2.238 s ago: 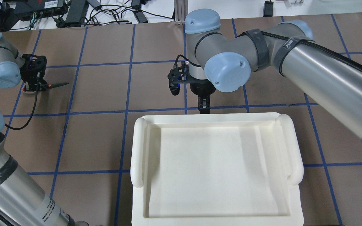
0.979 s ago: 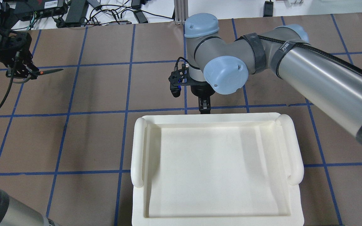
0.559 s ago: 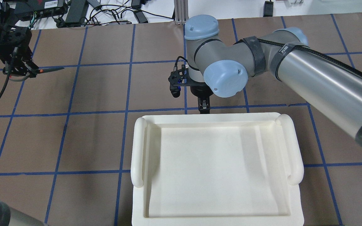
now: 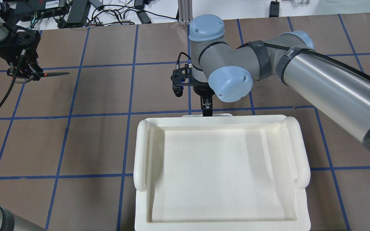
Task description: Place scissors in drawer with both arms
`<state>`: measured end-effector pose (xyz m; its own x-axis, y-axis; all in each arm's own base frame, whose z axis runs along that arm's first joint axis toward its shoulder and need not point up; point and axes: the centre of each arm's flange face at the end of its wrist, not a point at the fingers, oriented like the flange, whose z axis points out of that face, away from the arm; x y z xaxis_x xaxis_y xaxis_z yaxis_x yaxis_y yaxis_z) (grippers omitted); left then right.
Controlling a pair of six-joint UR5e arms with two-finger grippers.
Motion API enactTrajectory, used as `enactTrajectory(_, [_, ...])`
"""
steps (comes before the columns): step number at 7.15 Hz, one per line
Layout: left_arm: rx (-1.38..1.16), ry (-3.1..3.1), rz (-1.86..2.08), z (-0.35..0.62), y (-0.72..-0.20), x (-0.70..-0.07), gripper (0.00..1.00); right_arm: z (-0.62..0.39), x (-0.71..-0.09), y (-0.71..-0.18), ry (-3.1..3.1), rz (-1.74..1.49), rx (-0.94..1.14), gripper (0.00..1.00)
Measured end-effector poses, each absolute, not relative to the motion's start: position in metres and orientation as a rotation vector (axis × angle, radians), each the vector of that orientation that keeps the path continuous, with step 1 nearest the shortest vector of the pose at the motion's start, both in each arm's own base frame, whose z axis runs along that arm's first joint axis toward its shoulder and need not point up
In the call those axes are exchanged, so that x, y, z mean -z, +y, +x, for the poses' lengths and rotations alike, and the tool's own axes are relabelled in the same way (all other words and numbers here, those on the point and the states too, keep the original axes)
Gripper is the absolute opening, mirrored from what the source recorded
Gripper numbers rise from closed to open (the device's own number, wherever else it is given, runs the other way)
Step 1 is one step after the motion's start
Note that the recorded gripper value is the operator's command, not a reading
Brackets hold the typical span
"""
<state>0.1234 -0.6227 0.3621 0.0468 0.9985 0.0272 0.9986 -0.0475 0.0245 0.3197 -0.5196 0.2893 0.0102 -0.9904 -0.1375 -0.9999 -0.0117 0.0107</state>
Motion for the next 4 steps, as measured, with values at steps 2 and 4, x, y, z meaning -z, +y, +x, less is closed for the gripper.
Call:
enactTrajectory(2, [0.062,-2.161,-2.276,0.123,-0.622,-0.361,0.00,0.323,-0.284,-0.528,2.134,-2.203,-0.104,1.00])
enactTrajectory(4, [0.063,-2.160,-2.279,0.123,-0.621,-0.362,0.00,0.326,-0.276,-0.538,2.137,-2.226,-0.057,1.00])
